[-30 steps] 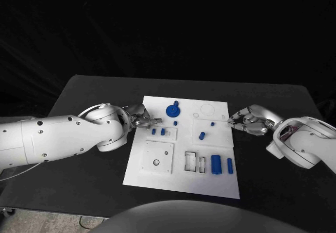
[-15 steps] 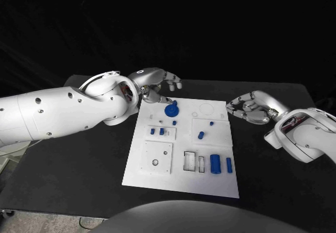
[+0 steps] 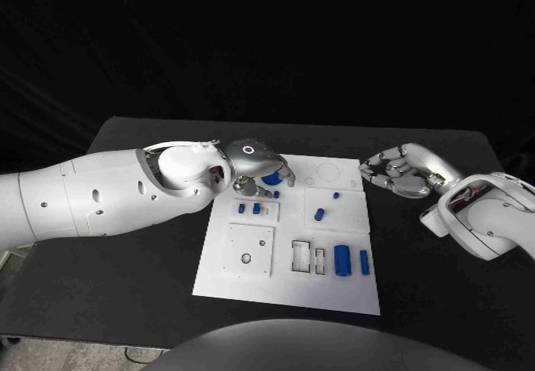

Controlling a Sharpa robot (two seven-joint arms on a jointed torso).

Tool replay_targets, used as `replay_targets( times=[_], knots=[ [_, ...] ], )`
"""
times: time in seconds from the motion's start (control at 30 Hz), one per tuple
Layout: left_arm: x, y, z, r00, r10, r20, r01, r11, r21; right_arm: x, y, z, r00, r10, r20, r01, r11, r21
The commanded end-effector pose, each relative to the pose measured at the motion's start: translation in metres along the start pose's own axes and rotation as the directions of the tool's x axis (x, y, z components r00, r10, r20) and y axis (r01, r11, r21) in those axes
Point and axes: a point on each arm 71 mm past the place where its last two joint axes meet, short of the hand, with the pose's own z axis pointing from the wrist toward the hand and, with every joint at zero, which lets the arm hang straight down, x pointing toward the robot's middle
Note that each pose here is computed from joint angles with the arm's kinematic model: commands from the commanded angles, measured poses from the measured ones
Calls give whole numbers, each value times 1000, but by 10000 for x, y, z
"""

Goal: Assemble the parts on the task board

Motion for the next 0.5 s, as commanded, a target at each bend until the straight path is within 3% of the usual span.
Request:
replay_targets(
  times=[0.03, 0.5],
  knots=[
    [66, -17, 38, 998, 40, -53, -40, 999, -2, 7, 9, -15, 1000, 5, -3, -5, 1000, -14],
    [153, -26, 147, 1000, -16, -20, 16, 999, -29, 29, -26, -37, 1000, 8, -28, -7, 1000, 4]
  ],
)
